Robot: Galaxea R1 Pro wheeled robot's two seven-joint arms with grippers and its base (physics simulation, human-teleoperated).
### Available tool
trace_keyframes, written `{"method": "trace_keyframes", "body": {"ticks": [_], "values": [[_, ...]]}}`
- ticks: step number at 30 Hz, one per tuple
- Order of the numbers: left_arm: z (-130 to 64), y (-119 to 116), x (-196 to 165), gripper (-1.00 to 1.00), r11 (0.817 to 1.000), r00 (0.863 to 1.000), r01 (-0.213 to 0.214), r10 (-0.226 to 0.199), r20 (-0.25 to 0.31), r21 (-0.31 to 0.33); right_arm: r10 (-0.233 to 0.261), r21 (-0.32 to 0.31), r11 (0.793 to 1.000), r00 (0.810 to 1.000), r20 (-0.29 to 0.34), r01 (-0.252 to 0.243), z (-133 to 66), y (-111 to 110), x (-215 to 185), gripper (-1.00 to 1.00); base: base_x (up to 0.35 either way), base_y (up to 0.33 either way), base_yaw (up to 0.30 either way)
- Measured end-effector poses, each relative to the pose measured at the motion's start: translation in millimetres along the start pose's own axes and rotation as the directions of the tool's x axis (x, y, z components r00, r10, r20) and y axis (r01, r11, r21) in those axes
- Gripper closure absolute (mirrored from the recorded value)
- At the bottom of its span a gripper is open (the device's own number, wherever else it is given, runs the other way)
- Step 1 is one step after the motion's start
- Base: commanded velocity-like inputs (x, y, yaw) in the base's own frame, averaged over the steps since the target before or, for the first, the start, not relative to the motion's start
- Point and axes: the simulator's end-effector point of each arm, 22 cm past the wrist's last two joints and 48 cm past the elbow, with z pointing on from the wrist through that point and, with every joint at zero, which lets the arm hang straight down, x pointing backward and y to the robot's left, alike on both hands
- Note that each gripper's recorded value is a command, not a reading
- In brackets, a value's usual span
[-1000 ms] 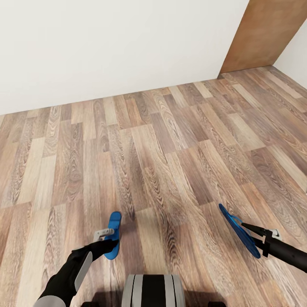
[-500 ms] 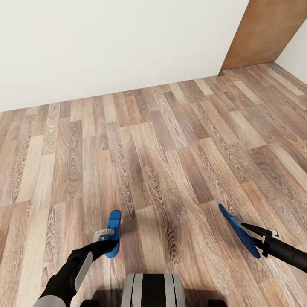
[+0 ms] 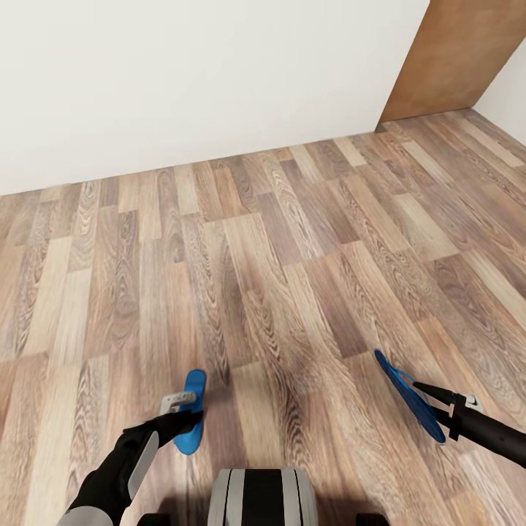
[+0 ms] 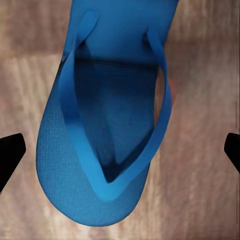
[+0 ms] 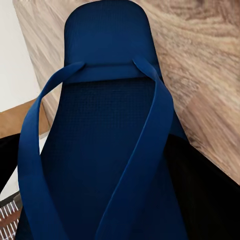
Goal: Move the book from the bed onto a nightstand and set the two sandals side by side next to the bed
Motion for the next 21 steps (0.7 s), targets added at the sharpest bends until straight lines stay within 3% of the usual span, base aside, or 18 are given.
{"method": "trace_keyframes", "body": {"ticks": [17,21], "values": [[0.3,0.3,0.0,-1.00,1.000,1.000,-0.003,0.003,0.001,-0.004,0.000,0.000,1.000,1.000,0.000,0.000,0.1,-0.2,-0.1,1.00,0.042,-0.012,0.000],[2.0,-4.8,3.0,-1.00,1.000,1.000,0.005,-0.005,-0.002,-0.030,0.001,0.000,1.000,1.000,0.000,-0.001,0.3,-0.2,0.1,1.00,0.000,0.000,0.000]]}}
